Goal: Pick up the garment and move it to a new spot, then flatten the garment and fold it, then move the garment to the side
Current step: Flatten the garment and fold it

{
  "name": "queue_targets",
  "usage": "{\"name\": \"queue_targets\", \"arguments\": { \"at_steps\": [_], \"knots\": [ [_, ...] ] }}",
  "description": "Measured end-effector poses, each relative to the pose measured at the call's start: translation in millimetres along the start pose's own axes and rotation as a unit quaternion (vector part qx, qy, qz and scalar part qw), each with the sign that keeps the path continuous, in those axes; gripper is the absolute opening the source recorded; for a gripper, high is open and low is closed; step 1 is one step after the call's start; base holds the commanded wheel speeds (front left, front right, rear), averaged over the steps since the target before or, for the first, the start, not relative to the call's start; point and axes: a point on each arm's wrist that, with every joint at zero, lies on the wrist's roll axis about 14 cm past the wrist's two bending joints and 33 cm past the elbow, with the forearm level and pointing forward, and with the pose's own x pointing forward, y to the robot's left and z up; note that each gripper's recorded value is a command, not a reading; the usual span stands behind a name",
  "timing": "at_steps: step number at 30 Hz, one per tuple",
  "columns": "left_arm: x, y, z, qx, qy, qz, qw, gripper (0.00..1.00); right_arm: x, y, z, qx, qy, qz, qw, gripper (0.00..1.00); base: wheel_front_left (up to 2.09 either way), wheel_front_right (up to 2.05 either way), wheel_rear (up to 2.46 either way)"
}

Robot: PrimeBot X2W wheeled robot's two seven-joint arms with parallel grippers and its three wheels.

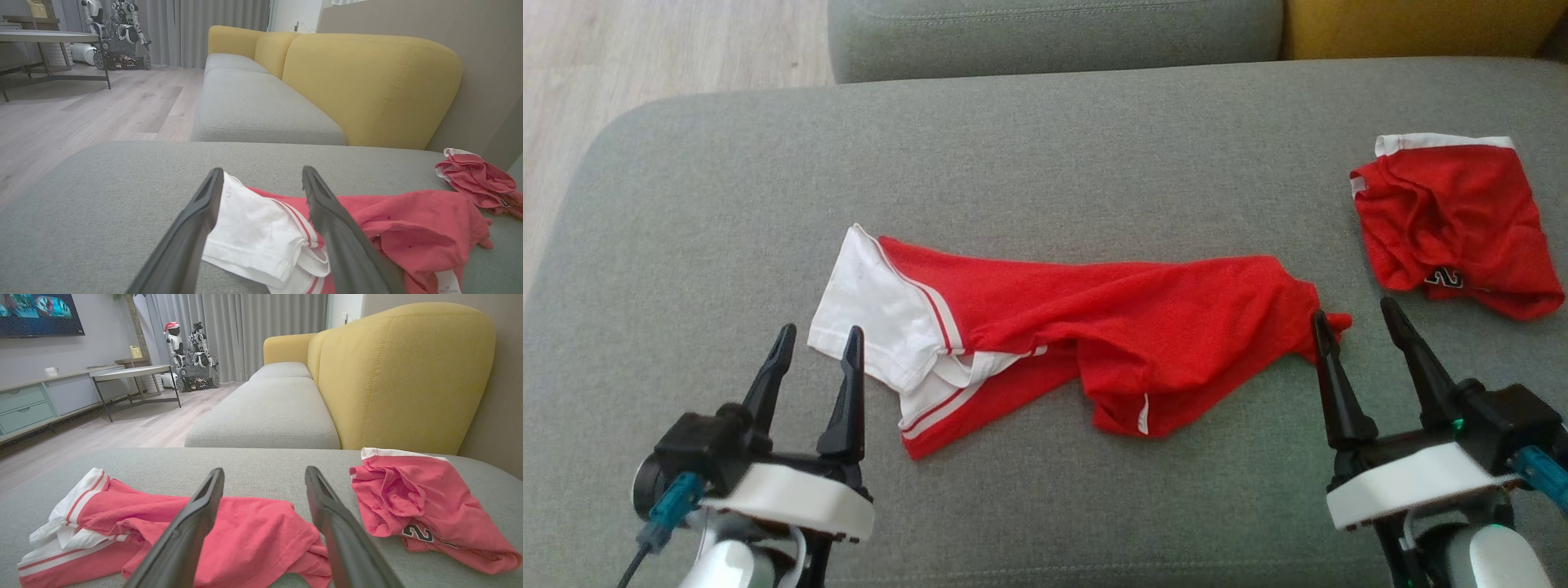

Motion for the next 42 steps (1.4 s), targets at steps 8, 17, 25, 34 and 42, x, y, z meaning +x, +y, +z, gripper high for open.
{"name": "queue_targets", "arguments": {
  "at_steps": [8,17,25,34,42],
  "knots": [
    [-0.7,1.0,-0.2,0.001,0.001,0.002,1.000,1.00,1.0,3.1,-1.0,0.001,0.001,0.004,1.000,1.00,0.00,0.00,0.00],
    [-1.0,2.2,-0.8,0.003,0.002,0.004,1.000,1.00,1.7,6.2,-3.3,0.004,0.005,0.009,1.000,1.00,0.00,0.00,0.00],
    [3.5,-14.8,-28.7,-0.013,0.065,-0.036,0.997,1.00,5.5,6.1,-11.0,0.011,0.016,0.010,1.000,1.00,0.00,0.00,0.00],
    [1.2,-18.6,-100.8,-0.030,0.218,-0.057,0.974,1.00,12.4,0.7,-24.3,0.017,0.036,0.003,0.999,1.00,0.00,0.00,0.00],
    [15.6,-12.4,-126.5,-0.002,0.253,-0.058,0.966,1.00,17.7,-6.0,-29.2,0.021,0.041,-0.006,0.999,1.00,0.00,0.00,0.00]
  ]
}}
